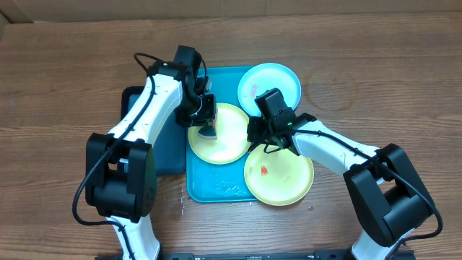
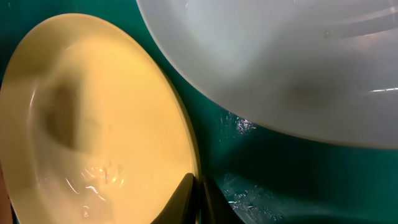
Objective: Clean dirty plates on tray and stack at the side
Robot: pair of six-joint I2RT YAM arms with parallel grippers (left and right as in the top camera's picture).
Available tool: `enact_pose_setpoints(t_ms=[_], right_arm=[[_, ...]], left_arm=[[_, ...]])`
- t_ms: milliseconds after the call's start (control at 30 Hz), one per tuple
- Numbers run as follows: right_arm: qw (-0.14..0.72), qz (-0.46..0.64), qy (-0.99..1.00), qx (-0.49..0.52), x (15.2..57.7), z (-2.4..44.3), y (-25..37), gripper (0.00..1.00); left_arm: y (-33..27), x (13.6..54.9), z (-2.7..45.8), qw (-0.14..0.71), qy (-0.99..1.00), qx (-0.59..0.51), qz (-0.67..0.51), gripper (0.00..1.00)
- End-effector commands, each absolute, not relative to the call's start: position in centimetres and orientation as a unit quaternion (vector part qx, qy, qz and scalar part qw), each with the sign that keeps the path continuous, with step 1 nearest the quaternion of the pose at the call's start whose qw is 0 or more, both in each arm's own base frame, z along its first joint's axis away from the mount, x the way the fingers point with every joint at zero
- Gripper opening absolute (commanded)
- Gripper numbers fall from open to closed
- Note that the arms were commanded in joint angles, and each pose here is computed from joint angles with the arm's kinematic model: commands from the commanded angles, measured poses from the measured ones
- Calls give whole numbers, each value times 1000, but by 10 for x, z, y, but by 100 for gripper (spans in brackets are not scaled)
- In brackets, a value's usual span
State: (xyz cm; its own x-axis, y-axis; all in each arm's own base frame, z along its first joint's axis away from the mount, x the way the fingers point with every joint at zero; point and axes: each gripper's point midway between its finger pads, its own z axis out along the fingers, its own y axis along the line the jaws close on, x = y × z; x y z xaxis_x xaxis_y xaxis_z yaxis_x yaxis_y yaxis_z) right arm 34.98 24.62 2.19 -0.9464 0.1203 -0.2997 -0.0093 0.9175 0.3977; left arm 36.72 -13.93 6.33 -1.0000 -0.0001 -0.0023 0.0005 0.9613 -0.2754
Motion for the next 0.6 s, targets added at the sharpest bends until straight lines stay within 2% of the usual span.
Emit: enact_pose_setpoints(t_ms=[0,133,367,567], right_arm=[[156,204,966,25,347,18,249,6],[156,204,966,25,347,18,249,6],[156,204,966,25,347,18,249,6],[156,204,966,25,347,18,249,6]], left_arm=[[-127,363,56,11,997,19,-71,4],[-116,353,39,6,1000,12,-20,4],[-112,339,7,2,1000,5,-18,4],[-141,327,-1,-20,994,8,-109,4]])
